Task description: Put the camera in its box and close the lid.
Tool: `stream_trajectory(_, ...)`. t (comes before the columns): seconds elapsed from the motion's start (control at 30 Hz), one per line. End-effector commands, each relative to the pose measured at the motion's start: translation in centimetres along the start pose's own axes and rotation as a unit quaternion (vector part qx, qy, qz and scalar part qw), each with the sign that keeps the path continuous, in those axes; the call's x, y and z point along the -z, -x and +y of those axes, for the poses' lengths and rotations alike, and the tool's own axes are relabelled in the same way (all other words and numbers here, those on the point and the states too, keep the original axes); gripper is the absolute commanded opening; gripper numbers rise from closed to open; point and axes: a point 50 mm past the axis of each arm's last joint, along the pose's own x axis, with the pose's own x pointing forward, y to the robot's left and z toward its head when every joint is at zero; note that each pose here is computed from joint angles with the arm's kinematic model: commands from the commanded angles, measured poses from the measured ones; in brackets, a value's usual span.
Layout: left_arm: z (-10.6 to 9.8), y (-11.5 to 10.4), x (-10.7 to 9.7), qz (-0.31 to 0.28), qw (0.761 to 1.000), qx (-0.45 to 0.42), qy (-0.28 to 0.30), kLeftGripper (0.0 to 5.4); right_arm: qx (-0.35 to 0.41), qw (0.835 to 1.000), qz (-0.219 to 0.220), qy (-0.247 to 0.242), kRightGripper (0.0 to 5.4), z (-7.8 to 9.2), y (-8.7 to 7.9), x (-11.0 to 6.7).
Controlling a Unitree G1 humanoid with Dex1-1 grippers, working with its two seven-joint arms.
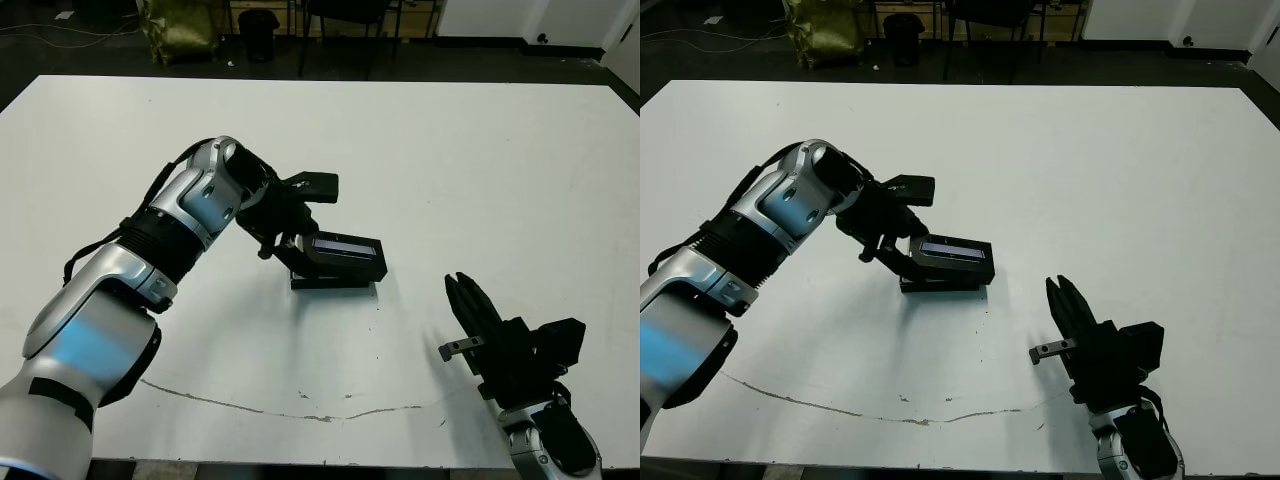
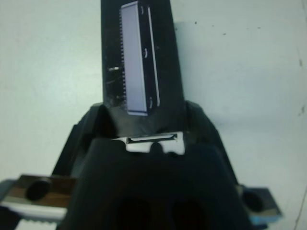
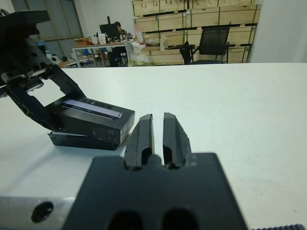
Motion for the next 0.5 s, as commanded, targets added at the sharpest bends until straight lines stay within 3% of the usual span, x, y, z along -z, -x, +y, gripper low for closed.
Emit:
stream_trajectory(0.03, -0.07, -0.41, 0.65, 0.012, 1.0, -0.001, 0.008, 2.39, 0.0, 1.0, 0.012, 0.005, 0.0, -0.2, 0.14, 0.39)
stream_trajectory(0.5, -0.12, -0.49, 1.04, 0.022, 1.0, 0.008, 0.018, 2.39, 0.004, 1.0, 0.021, 0.001, 0.0, -0.26, 0.17, 0.39)
